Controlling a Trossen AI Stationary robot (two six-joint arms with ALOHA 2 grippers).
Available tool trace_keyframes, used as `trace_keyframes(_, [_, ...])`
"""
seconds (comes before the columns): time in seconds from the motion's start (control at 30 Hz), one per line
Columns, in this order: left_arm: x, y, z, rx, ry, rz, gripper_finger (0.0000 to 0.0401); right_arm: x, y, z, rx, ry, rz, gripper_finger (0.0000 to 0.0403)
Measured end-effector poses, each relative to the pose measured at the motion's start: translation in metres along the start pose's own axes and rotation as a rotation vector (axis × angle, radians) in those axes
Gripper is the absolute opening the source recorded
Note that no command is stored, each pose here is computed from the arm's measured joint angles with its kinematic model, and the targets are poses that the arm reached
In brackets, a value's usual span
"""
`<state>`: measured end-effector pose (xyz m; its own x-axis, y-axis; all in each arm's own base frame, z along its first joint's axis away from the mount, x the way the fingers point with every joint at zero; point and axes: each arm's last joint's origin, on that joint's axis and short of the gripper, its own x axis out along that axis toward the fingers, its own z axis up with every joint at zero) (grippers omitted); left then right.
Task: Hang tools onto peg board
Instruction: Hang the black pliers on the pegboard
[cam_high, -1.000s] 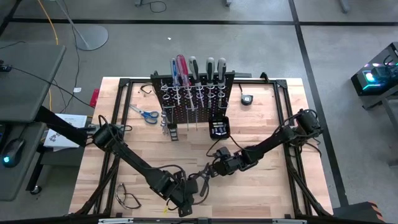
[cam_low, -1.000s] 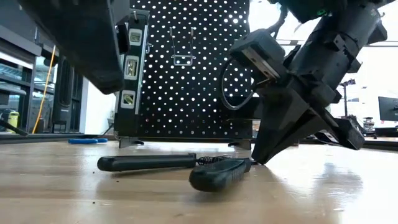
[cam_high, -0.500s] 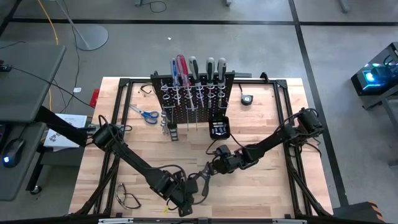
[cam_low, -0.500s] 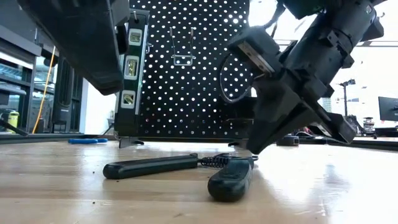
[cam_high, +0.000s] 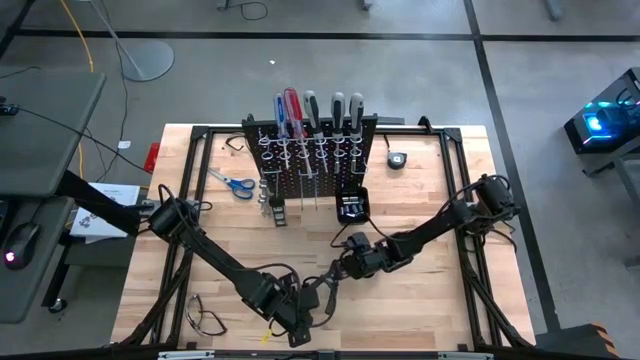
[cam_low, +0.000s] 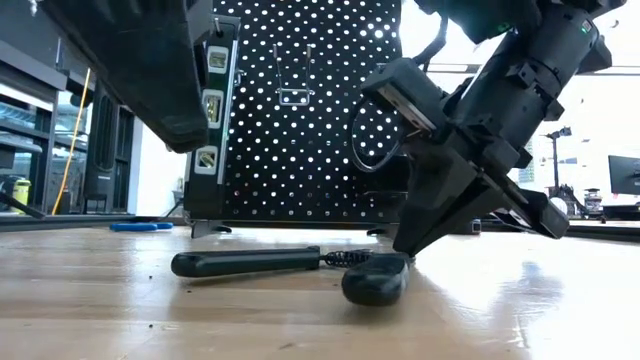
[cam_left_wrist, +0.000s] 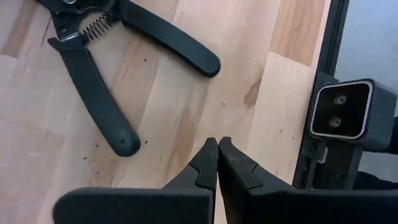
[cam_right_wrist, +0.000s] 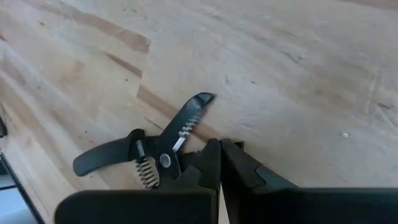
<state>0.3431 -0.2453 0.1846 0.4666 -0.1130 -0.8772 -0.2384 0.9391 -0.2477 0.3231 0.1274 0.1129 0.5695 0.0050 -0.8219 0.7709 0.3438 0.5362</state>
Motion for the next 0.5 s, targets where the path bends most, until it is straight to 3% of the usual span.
trace_keyframes(0.33, [-0.067,0.01,0.007,0.037,-0.056,0.045,0.0,0.021,-0.008,-0.021,0.063,0.045,-0.021,0.0])
trace_keyframes(0.5, [-0.065,0.015,-0.008,-0.039,-0.021,0.127,0.0,0.022,-0.007,-0.022,0.067,0.054,0.002,0.0])
